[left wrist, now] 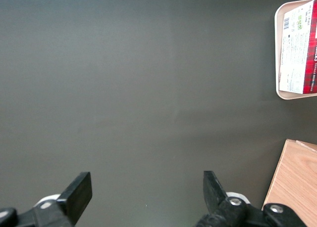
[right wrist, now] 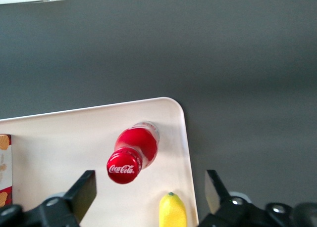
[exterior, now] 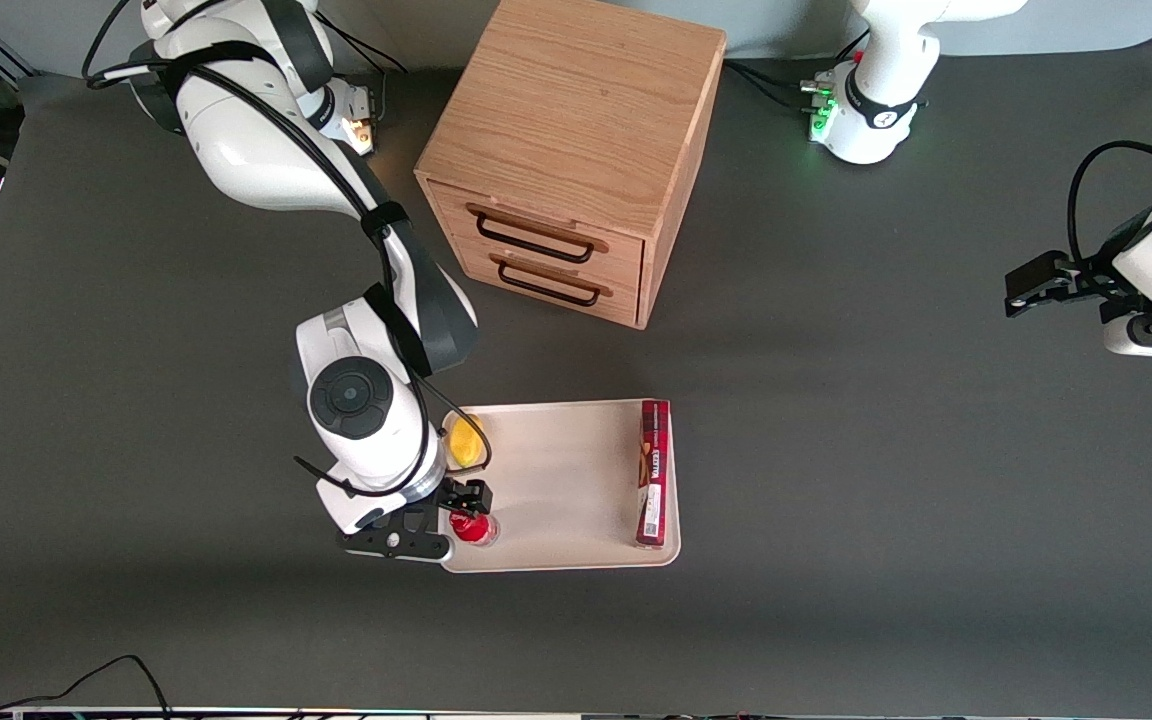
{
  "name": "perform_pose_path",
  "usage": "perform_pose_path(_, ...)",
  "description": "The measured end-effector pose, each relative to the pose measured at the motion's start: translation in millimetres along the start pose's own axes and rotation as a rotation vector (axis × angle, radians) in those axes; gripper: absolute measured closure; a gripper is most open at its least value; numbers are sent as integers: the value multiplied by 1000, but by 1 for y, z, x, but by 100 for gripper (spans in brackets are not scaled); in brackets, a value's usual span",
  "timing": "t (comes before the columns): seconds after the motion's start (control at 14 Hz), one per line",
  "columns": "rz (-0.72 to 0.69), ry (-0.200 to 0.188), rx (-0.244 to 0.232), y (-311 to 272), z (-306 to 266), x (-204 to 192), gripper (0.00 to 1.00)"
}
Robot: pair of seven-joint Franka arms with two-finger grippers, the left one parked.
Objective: Place coke bottle on tray
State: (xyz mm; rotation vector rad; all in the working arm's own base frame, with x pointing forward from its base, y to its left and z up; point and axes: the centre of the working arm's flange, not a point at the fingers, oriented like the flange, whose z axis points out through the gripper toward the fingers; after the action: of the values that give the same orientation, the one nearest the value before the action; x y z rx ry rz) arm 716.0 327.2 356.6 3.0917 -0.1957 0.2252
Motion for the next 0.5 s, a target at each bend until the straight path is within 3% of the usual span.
perform_pose_path(0.36,13,-69,-44,33,-50,2,0)
perform_pose_path(0.5,-2,-95,-40,62,-84,-4,0)
